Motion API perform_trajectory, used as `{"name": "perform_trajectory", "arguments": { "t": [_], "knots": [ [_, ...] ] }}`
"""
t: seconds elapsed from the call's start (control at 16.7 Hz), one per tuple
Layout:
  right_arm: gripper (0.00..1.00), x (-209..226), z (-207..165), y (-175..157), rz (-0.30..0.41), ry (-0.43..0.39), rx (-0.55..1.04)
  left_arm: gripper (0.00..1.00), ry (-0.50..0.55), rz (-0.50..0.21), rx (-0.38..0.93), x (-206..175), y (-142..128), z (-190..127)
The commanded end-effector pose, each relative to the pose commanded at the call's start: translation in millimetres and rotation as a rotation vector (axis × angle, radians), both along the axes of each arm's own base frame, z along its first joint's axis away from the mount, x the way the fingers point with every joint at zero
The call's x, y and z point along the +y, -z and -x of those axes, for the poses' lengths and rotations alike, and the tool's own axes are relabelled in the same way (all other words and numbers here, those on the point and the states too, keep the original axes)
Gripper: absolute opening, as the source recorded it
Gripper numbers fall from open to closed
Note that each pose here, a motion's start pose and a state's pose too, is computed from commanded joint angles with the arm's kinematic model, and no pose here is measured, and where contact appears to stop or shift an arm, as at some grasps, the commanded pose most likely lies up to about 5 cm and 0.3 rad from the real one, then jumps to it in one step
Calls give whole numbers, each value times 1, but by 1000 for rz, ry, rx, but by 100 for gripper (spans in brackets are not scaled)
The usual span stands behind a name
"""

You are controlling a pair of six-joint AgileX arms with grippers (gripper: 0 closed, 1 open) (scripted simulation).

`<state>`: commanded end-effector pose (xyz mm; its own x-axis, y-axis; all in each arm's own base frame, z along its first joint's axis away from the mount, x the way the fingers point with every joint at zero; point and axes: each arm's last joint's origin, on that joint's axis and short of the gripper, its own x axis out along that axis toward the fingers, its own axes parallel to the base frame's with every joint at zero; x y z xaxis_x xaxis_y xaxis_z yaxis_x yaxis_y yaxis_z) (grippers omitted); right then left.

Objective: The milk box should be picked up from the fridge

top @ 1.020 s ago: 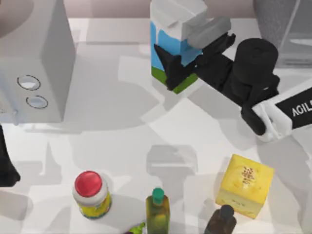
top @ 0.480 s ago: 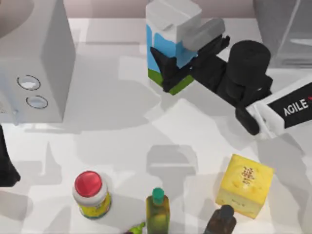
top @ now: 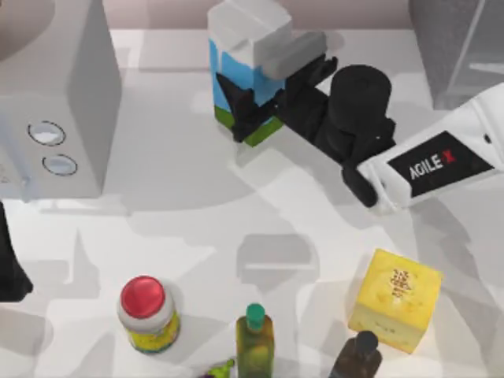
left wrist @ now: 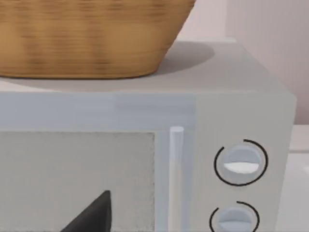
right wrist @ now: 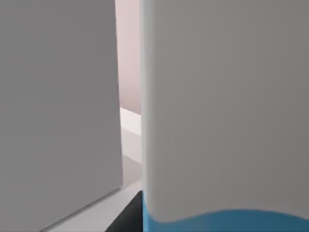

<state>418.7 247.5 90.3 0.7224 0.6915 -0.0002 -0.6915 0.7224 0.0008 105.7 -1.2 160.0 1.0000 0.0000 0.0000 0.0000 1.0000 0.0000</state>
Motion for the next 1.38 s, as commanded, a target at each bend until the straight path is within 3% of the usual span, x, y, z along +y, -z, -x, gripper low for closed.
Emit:
{"name": "perform_trajectory", "arguments": {
  "t": [0.24,1.02,1.38],
  "knots": [
    [0,0,0,0,0,0,-1,100,0,0,0,0,0,0],
    [98,0,0,0,0,0,-1,100,0,0,0,0,0,0],
    [100,0,0,0,0,0,-1,100,0,0,0,0,0,0]
  ]
}}
